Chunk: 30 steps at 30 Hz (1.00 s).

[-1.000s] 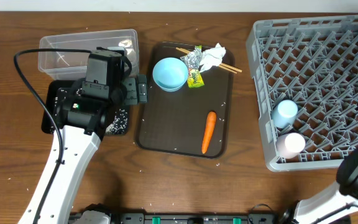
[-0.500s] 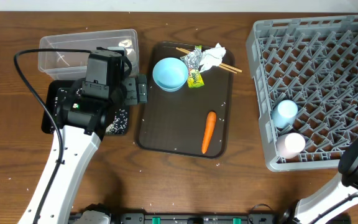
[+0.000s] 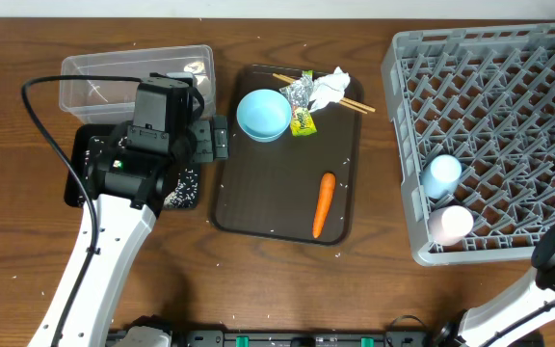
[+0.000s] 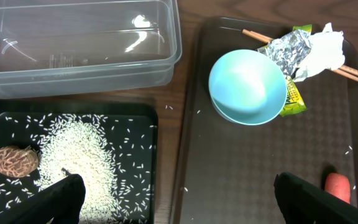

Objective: Sort waste into correct bins and load items into the dishwasher rack
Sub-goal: 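Stand the blue plate upright at the back of the dish rack, then withdraw the right gripper from the rack toward the light-blue bowl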

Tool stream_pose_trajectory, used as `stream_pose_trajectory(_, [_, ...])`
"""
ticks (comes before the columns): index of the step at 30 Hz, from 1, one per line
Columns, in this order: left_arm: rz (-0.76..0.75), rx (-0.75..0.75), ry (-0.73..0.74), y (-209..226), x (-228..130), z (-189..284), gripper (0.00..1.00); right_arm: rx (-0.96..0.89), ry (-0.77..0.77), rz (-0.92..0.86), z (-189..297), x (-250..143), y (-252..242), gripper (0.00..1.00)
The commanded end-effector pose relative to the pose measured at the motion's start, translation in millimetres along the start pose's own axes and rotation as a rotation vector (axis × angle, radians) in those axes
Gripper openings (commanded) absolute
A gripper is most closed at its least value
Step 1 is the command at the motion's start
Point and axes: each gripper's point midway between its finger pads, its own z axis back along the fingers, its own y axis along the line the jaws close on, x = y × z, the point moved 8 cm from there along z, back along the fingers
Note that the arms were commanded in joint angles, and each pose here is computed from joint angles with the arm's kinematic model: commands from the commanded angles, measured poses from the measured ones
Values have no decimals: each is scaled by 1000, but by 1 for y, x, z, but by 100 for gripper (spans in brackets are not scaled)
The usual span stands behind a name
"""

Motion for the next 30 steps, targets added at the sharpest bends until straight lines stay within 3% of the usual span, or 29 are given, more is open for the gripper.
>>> stream_pose_trajectory(1, [6, 5, -10, 1, 5, 2, 98, 53, -31, 62, -5, -2, 10, 1])
stream_pose_trajectory(13, [6, 5, -10, 1, 5, 2, 98, 103, -23, 75, -5, -3, 29, 1])
stream_pose_trajectory(22, [6, 5, -10, 1, 5, 2, 98, 98, -67, 28, 38, 55, 49, 4])
stream_pose_trajectory(23, [6, 5, -10, 1, 5, 2, 98, 100, -77, 26, 45, 63, 52, 12])
stream_pose_trajectory(25, [6, 5, -10, 1, 5, 2, 98, 98, -92, 24, 61, 79, 57, 39])
stream_pose_trajectory(26, [6, 5, -10, 1, 5, 2, 98, 95, -97, 20, 70, 88, 59, 57])
stream_pose_trajectory(27, [6, 5, -10, 1, 5, 2, 98, 88, -99, 15, 76, 94, 59, 88])
stream_pose_trajectory(28, [6, 5, -10, 1, 5, 2, 98, 75, -101, 5, 82, 100, 58, 99])
stream_pose_trajectory(30, [6, 5, -10, 1, 5, 2, 98, 21, -113, -45, 93, 112, 49, 99])
